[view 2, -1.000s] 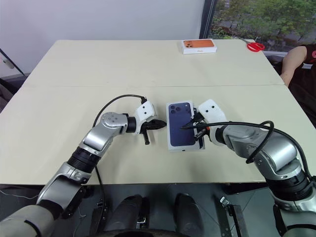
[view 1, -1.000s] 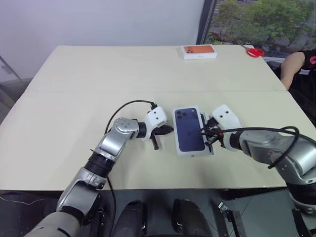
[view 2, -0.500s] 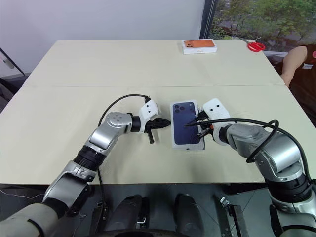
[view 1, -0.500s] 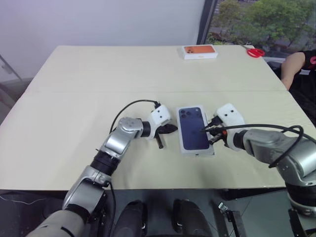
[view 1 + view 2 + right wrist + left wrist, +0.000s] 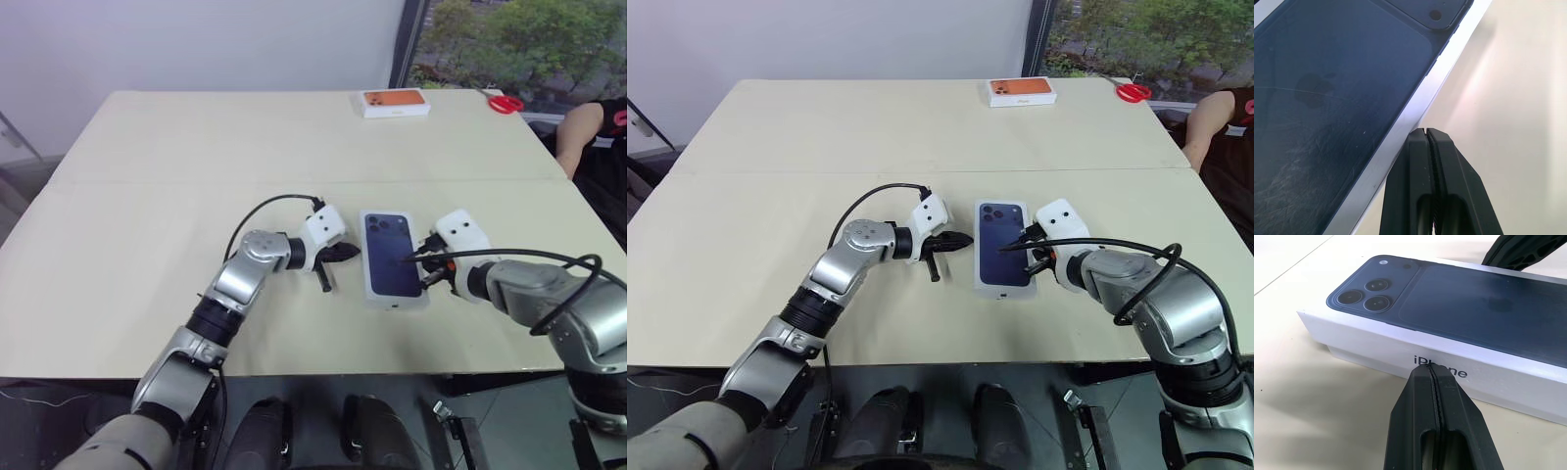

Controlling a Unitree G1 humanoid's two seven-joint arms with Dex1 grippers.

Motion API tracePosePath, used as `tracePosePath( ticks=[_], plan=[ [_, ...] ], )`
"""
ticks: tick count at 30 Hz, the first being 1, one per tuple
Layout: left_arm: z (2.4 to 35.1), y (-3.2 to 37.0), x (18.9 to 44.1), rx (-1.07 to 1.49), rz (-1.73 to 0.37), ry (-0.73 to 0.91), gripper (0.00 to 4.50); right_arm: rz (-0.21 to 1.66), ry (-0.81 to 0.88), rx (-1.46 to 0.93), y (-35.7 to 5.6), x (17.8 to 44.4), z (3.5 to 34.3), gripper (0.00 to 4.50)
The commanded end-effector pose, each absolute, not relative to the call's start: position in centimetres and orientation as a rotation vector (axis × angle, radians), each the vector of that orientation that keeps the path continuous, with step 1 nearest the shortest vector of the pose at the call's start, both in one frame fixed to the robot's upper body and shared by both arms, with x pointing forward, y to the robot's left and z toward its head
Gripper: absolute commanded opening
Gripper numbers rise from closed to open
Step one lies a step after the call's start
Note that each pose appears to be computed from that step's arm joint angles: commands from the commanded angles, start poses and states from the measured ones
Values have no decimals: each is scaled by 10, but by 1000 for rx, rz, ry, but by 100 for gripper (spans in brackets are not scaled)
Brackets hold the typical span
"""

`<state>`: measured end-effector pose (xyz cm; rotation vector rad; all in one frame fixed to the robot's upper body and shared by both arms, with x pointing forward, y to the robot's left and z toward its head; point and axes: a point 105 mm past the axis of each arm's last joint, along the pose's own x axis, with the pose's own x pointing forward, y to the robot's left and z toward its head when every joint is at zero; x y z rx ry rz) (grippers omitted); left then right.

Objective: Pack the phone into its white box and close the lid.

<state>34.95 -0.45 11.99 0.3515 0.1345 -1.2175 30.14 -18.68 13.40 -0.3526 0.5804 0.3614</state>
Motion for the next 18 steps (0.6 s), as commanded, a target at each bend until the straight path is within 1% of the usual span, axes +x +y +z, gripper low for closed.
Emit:
tracePosePath(
  ticks=[1,9,18],
  plan=[
    [139,-23,342,369,-1281,40,0,412,520,-347,-175,299,144,7],
    [134,-22,338,386,-1296,51,0,399,531,-339,-178,299,139,7],
    [136,-23,336,381,-1302,45,0,386,516,-342,-180,301,143,7]
  ],
)
